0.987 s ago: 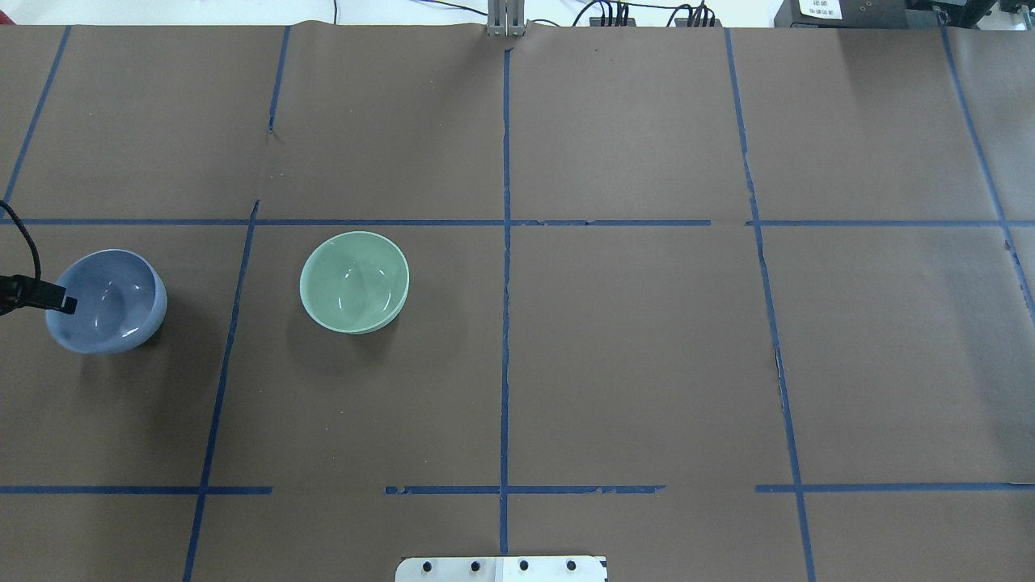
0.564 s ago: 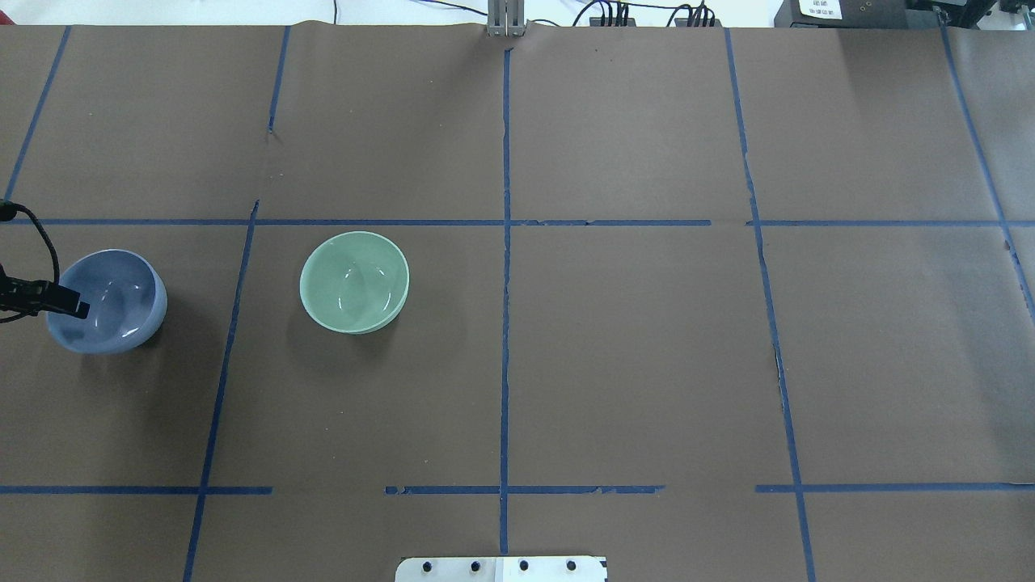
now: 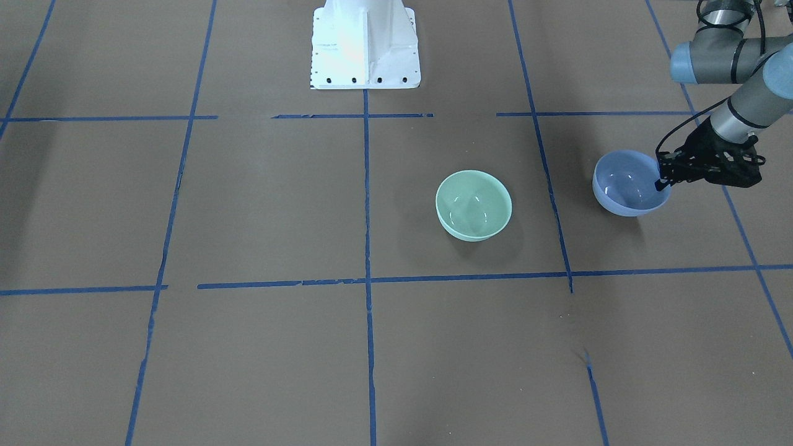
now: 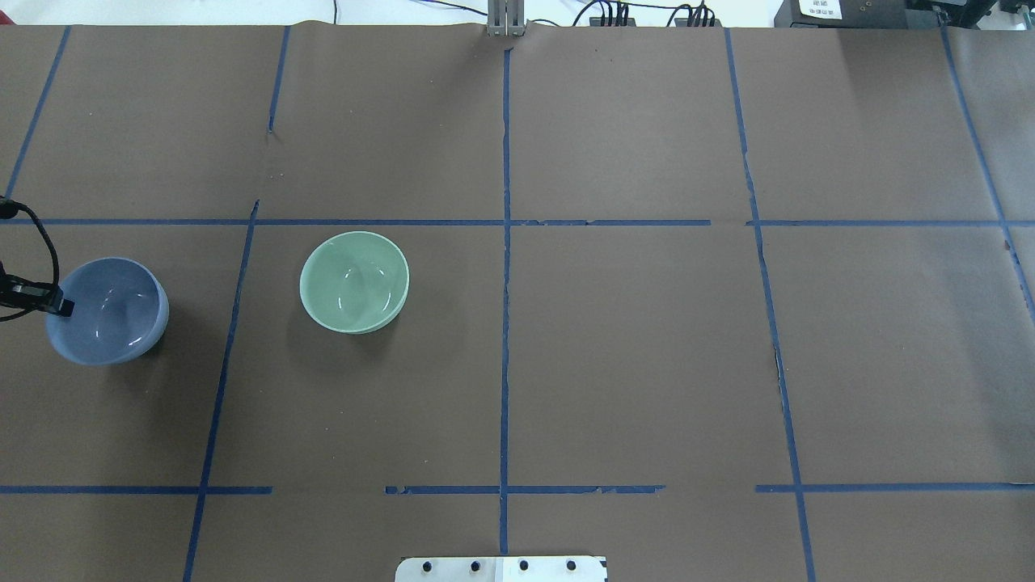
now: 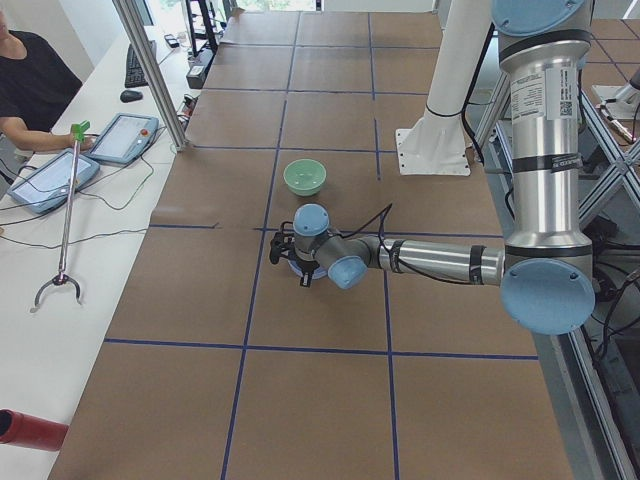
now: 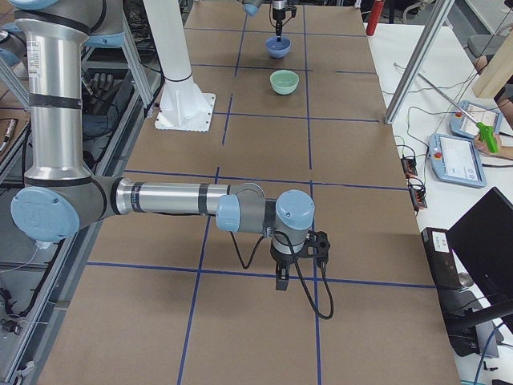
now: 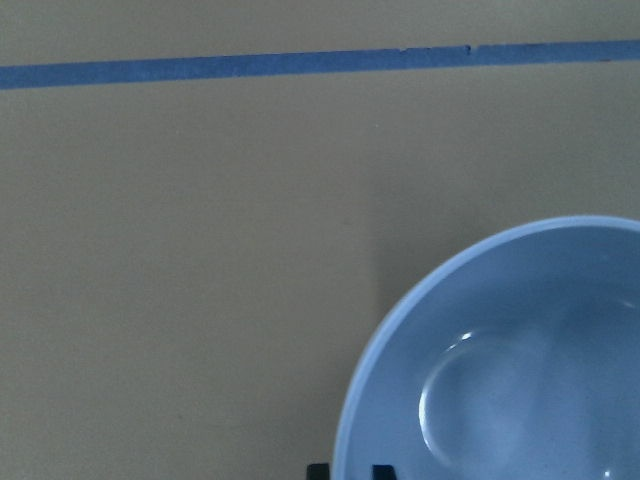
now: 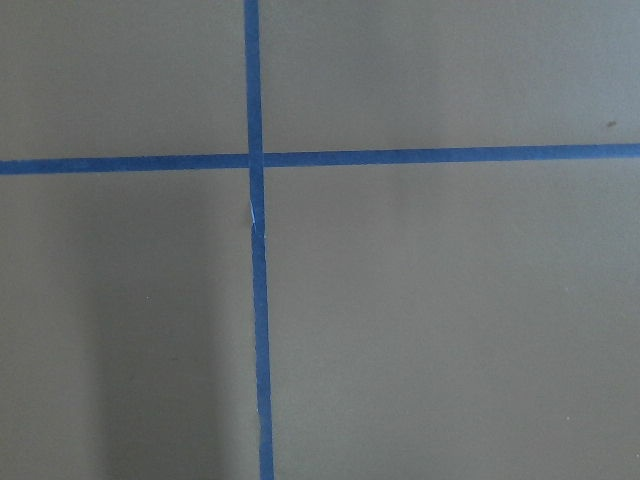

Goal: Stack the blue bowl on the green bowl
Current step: 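Lift the blue bowl upward with the left gripper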

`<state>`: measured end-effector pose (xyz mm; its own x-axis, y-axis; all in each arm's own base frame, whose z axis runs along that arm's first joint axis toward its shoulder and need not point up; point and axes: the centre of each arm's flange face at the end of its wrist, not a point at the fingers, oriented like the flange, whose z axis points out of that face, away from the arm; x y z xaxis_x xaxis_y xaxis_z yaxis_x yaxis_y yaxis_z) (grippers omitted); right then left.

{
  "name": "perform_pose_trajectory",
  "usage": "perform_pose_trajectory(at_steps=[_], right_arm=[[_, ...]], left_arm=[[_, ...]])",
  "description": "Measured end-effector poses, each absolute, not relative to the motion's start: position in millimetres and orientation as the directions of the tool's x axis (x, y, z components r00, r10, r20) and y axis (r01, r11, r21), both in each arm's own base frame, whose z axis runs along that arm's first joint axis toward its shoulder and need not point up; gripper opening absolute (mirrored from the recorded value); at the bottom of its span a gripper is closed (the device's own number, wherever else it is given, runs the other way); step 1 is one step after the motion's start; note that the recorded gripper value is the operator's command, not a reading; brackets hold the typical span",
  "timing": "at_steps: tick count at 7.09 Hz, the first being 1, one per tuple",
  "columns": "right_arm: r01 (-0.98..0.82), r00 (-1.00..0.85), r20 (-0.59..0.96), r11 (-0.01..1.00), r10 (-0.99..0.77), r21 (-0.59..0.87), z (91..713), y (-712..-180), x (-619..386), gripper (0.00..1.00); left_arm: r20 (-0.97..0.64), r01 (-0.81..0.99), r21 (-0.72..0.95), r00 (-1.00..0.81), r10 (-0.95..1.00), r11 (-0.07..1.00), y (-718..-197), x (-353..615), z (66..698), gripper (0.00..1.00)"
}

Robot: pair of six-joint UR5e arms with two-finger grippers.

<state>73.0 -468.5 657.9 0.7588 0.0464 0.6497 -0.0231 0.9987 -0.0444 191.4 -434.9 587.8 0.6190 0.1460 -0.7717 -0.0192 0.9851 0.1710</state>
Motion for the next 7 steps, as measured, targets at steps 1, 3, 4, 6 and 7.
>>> perform_pose_trajectory(at_steps=[1, 3, 4, 6, 7], right_arm=[[-0.023, 0.759, 0.650, 0.999, 0.046, -0.044, 658, -469, 73, 1.00], [-0.023, 0.759, 0.650, 0.999, 0.046, -0.044, 658, -469, 73, 1.00], [-0.023, 0.759, 0.650, 0.999, 0.046, -0.045, 658, -469, 73, 1.00], [-0.023, 0.759, 0.650, 0.999, 0.046, -0.044, 658, -469, 73, 1.00], [-0.023, 0.759, 0.650, 0.999, 0.046, -0.044, 658, -469, 73, 1.00]], left_arm=[[-0.770, -0.039, 0.190, 0.614, 0.174, 0.981, -436, 184, 572, 0.00], [-0.735, -0.074, 0.195, 0.649, 0.195, 0.978, -456, 139, 515, 0.00], [-0.715, -0.054, 0.204, 0.673, 0.186, 0.978, -477, 104, 474, 0.00], [-0.700, 0.004, 0.201, 0.700, 0.141, 0.980, -495, 52, 401, 0.00], [-0.718, 0.018, 0.182, 0.685, 0.120, 0.983, -491, 51, 378, 0.00]])
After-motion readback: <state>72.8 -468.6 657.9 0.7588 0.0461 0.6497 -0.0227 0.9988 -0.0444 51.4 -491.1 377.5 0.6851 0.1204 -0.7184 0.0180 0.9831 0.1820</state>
